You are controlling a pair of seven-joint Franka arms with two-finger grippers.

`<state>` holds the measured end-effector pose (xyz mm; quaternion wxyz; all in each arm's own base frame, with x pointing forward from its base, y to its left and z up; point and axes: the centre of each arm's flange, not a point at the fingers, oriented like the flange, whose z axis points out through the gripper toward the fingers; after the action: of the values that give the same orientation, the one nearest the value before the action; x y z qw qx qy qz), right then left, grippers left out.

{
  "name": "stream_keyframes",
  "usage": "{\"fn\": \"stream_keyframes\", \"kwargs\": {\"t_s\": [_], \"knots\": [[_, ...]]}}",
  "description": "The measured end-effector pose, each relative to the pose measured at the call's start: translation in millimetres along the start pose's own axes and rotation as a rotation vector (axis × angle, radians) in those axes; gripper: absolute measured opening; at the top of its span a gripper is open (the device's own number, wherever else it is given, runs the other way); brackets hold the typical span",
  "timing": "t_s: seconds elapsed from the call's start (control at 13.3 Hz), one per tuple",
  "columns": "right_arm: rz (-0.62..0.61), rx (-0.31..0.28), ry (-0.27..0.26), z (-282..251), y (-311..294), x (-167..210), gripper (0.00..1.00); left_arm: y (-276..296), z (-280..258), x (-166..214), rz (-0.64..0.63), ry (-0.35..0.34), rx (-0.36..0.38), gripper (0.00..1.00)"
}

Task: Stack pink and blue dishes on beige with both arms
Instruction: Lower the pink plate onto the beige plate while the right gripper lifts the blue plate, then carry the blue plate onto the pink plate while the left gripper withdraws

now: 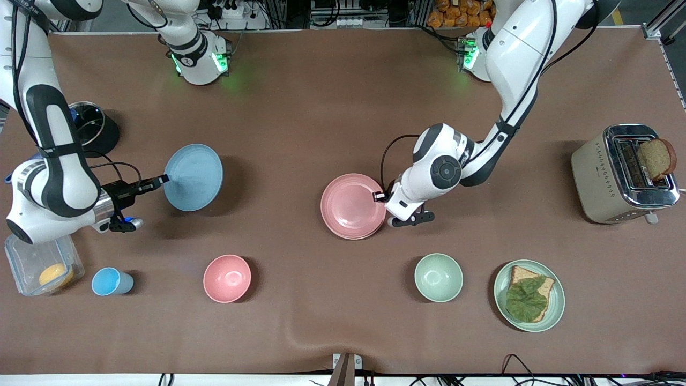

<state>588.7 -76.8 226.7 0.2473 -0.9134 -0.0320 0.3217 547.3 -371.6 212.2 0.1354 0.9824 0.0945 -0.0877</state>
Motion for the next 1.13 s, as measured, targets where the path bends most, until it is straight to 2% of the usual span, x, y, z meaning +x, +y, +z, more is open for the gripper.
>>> {"fn": "stream_keyframes", "kwargs": {"t_s": [0.15, 0.23, 0.53, 0.75, 0.9, 1.13], "knots": [[-0.008, 0.007, 0.013, -5, -12, 3, 0.02, 1, 2, -1, 0.002, -0.001, 0.0, 0.18], [-0.011, 0.011, 0.014, -5, -18, 5, 0.02, 1, 2, -1, 0.002, 0.0, -0.001, 0.3], [-0.003, 0.008, 0.001, 1, -34, 10, 0.02, 3, -6, 4, 0.001, 0.02, -0.016, 0.66], [-0.01, 0.003, 0.001, -7, -45, 10, 0.02, 6, -58, 17, -0.006, 0.079, -0.043, 0.96], [0.009, -0.018, 0.022, -21, -73, 12, 0.02, -3, -116, 26, -0.009, 0.128, -0.032, 1.0], [0.008, -0.091, 0.038, -12, -154, 22, 0.02, -24, -201, 24, 0.03, 0.218, 0.068, 1.0]]}}
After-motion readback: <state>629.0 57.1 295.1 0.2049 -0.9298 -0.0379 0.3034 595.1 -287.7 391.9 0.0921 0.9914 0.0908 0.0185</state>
